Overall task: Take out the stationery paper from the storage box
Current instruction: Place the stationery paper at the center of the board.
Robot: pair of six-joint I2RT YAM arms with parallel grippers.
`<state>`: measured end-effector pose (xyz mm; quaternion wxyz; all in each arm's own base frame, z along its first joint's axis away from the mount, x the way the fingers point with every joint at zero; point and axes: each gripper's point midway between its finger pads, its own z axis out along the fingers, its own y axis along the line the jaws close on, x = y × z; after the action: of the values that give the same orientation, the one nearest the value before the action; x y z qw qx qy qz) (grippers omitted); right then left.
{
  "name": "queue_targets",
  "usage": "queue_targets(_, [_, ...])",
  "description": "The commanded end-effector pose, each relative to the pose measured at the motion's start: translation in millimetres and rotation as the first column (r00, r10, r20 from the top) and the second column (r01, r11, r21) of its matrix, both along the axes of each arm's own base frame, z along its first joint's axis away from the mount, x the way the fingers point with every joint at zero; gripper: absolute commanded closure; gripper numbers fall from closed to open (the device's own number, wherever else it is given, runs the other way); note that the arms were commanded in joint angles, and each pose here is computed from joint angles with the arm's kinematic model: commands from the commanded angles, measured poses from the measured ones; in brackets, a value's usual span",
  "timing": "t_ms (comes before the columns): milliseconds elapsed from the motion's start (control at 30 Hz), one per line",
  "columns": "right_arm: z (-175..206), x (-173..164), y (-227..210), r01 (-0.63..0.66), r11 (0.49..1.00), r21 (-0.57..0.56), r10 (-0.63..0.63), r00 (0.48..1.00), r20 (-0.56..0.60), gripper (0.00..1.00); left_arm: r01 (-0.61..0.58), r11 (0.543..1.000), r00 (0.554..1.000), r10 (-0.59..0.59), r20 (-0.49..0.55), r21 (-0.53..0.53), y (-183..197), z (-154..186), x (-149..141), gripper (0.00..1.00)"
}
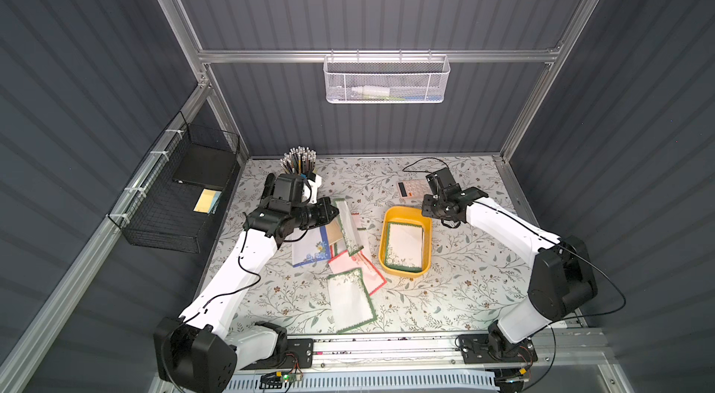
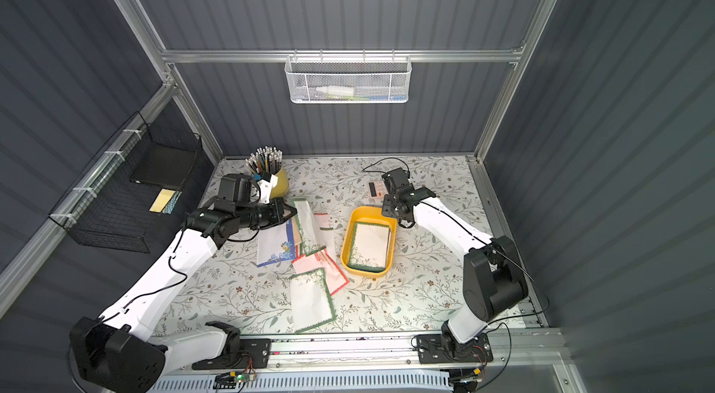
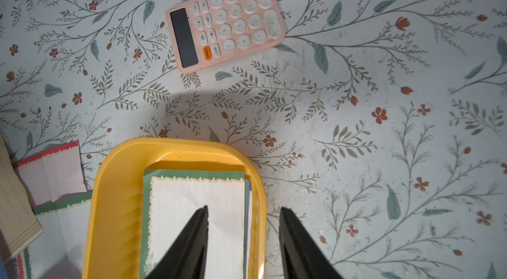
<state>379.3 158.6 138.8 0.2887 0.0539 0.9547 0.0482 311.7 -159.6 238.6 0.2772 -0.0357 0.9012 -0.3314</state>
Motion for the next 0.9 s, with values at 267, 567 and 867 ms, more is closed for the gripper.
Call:
queue_targets(267, [-1, -3, 3, -0.016, 1.000, 0.009, 0.016, 1.000, -0.018, 0.53, -0.041, 0.995, 0.991, 0.051, -0.120, 0.087, 44, -32, -20, 1.00])
queue_targets(567, [-13, -6, 5, -0.023, 1.000, 0.007, 0.023, 0.998, -0.059, 0.54, -0.028, 0.998, 0.990, 0.036, -0.134, 0.058, 43, -43, -16, 1.00])
queue_targets(867, [-23, -8, 9, -0.040, 0.999, 0.018, 0.041, 0.996, -0.081, 0.54, -0.105, 0.982, 0.960, 0.142, -0.242, 0.160, 66, -79, -26, 0.93])
